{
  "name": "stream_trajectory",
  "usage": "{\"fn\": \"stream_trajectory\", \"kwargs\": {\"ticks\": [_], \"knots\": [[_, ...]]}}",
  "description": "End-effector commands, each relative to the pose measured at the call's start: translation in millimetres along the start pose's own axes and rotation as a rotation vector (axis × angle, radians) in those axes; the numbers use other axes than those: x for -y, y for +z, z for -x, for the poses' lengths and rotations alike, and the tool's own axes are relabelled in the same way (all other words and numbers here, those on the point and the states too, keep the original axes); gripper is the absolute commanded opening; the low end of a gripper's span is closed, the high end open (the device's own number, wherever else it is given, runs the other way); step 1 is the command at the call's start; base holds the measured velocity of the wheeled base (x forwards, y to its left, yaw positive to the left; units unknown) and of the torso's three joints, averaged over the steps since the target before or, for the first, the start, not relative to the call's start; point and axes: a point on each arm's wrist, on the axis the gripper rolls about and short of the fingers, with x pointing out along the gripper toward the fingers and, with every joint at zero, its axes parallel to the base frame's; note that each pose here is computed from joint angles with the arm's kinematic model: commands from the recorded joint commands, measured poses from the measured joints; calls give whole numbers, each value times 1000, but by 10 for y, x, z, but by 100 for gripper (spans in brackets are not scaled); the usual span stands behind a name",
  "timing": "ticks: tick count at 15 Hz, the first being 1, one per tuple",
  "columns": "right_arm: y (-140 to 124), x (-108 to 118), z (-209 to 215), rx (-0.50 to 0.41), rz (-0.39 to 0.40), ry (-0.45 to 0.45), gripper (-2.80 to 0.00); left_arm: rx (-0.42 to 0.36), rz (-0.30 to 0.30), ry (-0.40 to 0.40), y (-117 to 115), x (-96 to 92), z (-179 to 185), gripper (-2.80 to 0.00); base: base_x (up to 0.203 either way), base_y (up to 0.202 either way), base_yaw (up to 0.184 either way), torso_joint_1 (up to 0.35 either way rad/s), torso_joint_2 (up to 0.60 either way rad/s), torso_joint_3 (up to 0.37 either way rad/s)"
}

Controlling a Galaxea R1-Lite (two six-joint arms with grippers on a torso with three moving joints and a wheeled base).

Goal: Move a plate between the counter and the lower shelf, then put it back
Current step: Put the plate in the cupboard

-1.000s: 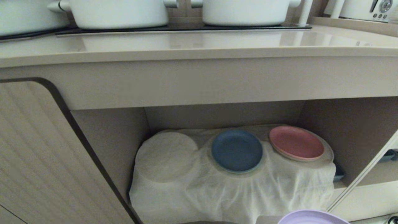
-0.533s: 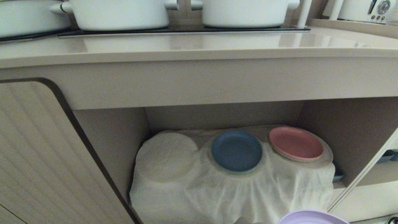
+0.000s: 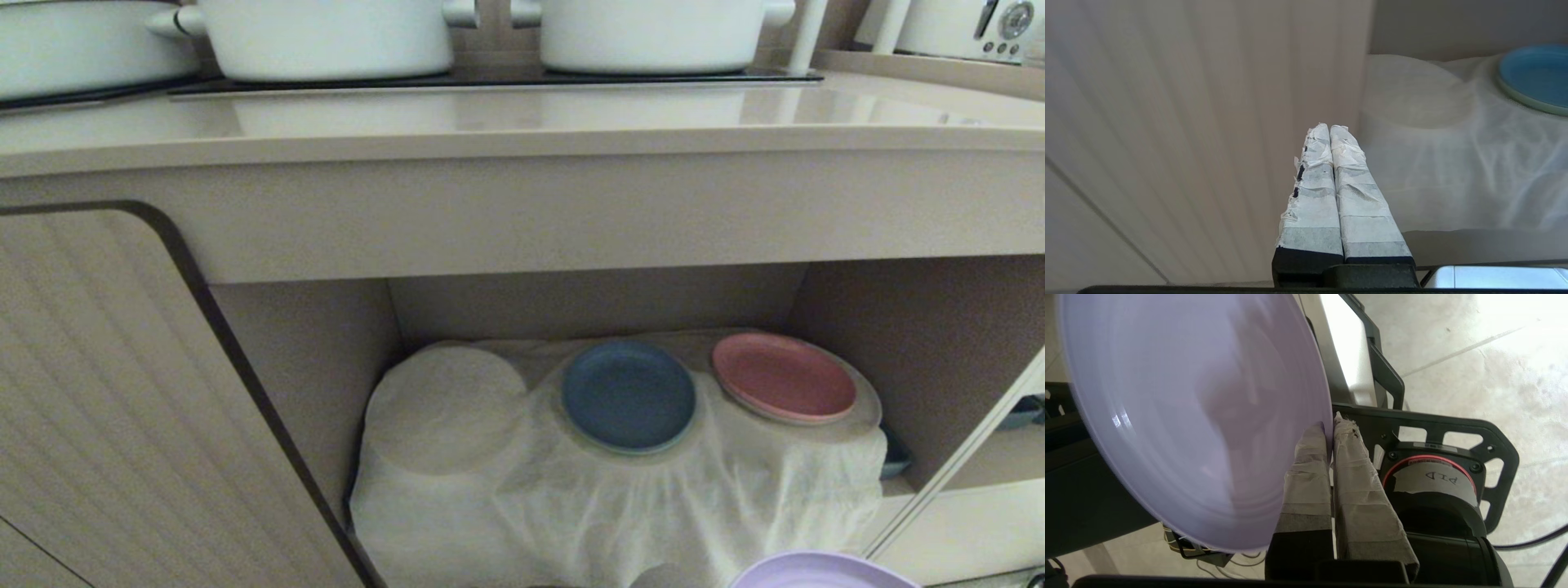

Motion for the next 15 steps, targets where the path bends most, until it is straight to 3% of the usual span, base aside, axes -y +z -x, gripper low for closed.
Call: {"fn": "stream_trajectory", "kwargs": {"ticks": [1, 12, 15], "knots": [[-5, 1, -4, -7, -3, 1, -280, 0, 0, 0, 0, 0, 0, -280, -2, 59, 1, 2, 7, 6], [-4, 0, -1, -7, -2, 1, -280, -1, 0, 0, 0, 0, -1, -280, 0, 187, 2, 2, 3, 3], [1, -2, 5, -4, -3, 1, -280, 1, 0, 0, 0, 0, 0, -280, 0, 83, -2, 4, 1, 1]]}}
